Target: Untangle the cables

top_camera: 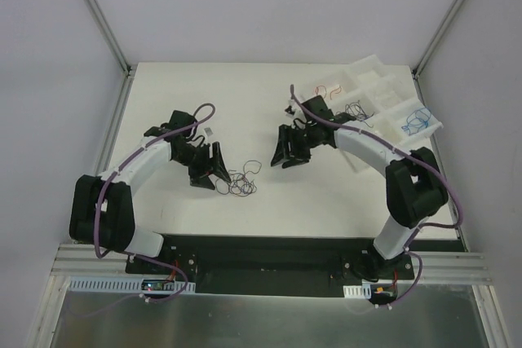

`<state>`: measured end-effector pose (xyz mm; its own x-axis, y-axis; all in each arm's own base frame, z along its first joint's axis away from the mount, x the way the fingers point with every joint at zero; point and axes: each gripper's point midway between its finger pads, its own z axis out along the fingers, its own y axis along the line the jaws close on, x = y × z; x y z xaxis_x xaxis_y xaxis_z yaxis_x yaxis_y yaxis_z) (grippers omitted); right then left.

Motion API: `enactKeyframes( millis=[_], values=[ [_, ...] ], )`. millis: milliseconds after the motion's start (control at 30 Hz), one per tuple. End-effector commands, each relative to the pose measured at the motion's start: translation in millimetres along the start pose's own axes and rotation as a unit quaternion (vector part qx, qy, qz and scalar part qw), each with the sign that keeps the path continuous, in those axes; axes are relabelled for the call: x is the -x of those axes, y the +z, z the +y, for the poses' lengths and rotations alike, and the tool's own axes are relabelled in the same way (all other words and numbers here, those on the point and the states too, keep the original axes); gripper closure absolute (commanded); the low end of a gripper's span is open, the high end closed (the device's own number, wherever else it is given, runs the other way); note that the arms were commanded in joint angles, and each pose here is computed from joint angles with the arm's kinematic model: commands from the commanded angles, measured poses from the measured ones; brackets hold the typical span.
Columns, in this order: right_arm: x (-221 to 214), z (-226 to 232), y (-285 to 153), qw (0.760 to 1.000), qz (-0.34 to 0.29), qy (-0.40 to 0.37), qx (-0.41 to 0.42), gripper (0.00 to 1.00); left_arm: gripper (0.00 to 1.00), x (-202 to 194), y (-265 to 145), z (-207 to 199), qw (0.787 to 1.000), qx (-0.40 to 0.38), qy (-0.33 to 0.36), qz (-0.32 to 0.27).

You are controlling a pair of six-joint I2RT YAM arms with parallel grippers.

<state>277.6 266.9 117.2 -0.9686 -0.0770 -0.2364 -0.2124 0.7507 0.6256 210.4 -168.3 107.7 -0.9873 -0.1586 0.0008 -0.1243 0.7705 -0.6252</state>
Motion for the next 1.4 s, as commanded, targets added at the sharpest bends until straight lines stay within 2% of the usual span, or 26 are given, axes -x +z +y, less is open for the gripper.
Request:
enactKeyframes(
  millis=[0, 33, 100, 167, 367, 533, 633, 833, 933, 1033, 1100, 1367],
  values=[
    [-5.8, 46.1, 29.1, 0.997, 0.014, -0.043, 0.065, 0.48, 0.39, -2.6, 15.6, -3.9, 1.000, 0.002, 0.012, 0.022],
    [-7.6, 41.4, 37.3, 0.998, 0.020, -0.031, 0.054, 0.48, 0.37, -3.6, 19.1, -5.9, 1.000, 0.004, 0.015, 0.027],
    [-3.9, 34.1, 46.4, 0.999, 0.016, -0.013, 0.037, 0.48, 0.22, -4.5, 23.6, -11.7, 0.999, 0.009, 0.024, 0.033],
    [3.6, 31.6, 53.0, 0.999, 0.009, -0.033, 0.033, 0.46, 0.18, -9.1, 28.1, -18.8, 0.999, 0.010, 0.028, 0.044],
    [26.1, 32.0, 78.0, 0.991, 0.036, -0.119, 0.054, 0.44, 0.20, -17.7, 28.7, -27.9, 0.999, 0.013, 0.033, 0.040],
    [33.7, 27.2, 101.9, 0.987, 0.048, -0.135, 0.068, 0.45, 0.20, -25.6, 22.2, -30.8, 0.999, 0.000, 0.037, 0.039],
    [33.4, 25.8, 108.8, 0.985, 0.053, -0.147, 0.079, 0.47, 0.15, -27.0, 18.7, -32.5, 0.999, -0.003, 0.037, 0.034],
    [19.9, 39.2, 122.5, 0.976, 0.074, -0.149, 0.141, 0.56, 0.12, -25.0, 15.2, -36.2, 0.999, -0.006, 0.046, 0.027],
    [12.4, 47.2, 127.2, 0.974, 0.083, -0.136, 0.158, 0.64, 0.16, -19.3, 16.7, -36.5, 0.999, 0.000, 0.046, 0.028],
    [9.7, 55.7, 123.9, 0.973, 0.092, -0.120, 0.173, 0.79, 0.20, -10.3, 19.5, -39.8, 0.998, -0.001, 0.049, 0.031],
    [9.8, 62.8, 113.4, 0.974, 0.093, -0.107, 0.178, 0.98, 0.21, -2.3, 20.5, -41.5, 0.998, 0.001, 0.050, 0.029],
    [8.2, 120.3, 41.3, 0.959, 0.062, -0.058, 0.271, 1.00, 0.17, 34.3, 10.5, -49.2, 1.000, -0.012, 0.011, -0.001]
  ],
)
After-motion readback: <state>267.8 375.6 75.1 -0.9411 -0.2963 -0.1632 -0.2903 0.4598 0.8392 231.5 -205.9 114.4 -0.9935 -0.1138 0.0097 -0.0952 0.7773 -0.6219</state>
